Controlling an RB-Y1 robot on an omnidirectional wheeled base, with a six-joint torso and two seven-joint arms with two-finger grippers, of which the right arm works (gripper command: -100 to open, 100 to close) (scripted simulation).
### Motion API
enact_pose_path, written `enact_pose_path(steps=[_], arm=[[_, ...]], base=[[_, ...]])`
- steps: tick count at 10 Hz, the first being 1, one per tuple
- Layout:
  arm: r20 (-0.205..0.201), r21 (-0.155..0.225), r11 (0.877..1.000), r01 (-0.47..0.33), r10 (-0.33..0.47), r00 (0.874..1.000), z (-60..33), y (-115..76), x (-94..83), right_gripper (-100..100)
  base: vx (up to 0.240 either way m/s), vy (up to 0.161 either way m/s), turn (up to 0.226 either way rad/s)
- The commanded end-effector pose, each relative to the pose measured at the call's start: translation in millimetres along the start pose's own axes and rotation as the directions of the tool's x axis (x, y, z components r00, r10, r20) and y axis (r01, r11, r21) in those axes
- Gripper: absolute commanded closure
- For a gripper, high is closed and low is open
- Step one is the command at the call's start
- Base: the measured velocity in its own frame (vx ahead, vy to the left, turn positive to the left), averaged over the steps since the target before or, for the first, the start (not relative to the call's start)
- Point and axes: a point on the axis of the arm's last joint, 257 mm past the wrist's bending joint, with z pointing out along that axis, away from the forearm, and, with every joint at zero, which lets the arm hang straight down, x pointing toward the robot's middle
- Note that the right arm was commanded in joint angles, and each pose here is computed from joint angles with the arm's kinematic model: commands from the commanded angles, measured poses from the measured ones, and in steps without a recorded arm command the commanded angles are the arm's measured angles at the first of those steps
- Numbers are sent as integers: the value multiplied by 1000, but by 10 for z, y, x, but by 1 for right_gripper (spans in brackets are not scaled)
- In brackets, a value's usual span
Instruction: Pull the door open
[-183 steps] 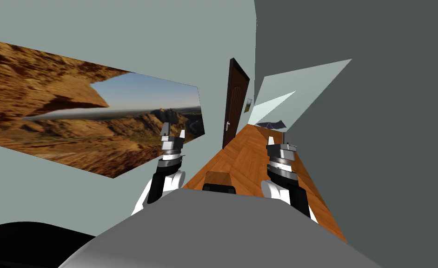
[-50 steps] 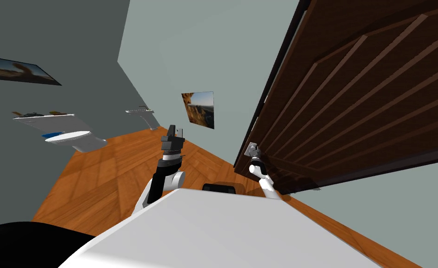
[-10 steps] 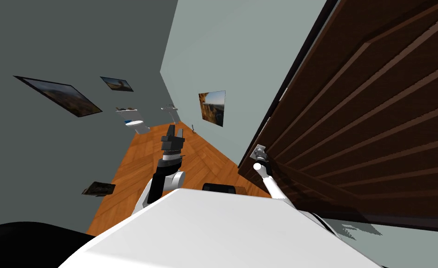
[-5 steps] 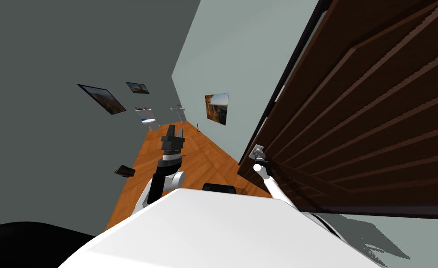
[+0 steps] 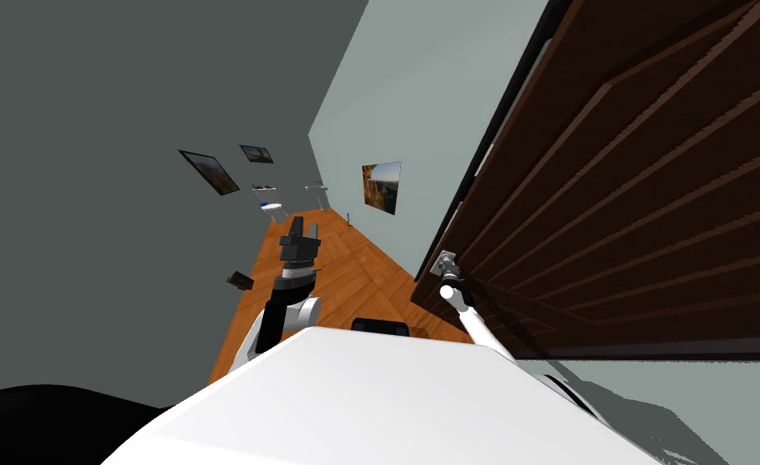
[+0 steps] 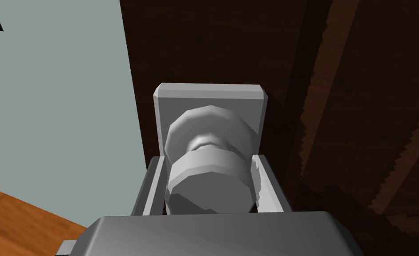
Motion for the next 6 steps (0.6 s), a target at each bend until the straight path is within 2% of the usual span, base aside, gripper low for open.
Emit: enact_pose_path(steps=[1, 6], arm=[[3, 26, 1000, -1, 1, 1000, -31, -64, -17, 100], [2, 83, 996, -6, 5, 1000, -93, -197, -6, 100]], base=[[-243, -42, 129], [-241, -38, 105]])
